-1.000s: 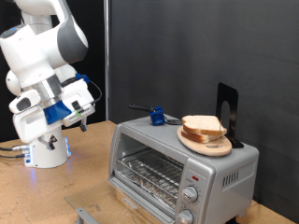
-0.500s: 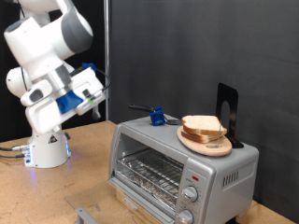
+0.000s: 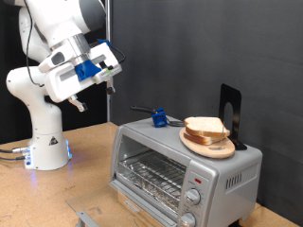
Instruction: Make a piece of toast with the oven
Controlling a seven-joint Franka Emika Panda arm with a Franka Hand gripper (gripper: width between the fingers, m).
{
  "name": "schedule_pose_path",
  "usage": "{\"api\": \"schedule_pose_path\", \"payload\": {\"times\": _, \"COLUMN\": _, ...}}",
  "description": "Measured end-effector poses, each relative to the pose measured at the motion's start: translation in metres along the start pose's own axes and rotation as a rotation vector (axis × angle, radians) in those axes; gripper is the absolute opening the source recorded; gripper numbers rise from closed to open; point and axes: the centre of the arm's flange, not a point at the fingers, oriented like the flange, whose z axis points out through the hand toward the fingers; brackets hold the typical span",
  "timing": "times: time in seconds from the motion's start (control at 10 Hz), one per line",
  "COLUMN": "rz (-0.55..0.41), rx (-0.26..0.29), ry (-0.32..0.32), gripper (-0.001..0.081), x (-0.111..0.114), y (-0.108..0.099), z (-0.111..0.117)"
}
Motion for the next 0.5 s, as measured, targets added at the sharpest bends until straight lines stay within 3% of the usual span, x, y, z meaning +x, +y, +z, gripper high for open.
{"api": "schedule_pose_path", "payload": {"times": 0.2, "rz": -0.071, "rx": 0.027, "ry": -0.007, "gripper": 0.0808, "x": -0.003, "y": -0.008, "z": 0.001}}
{"api": "schedule_pose_path", "payload": {"times": 0.5, "rz": -0.235, "rx": 0.054, "ry": -0.012, "gripper": 0.0808, "x": -0.023, "y": -0.055, "z": -0.01}}
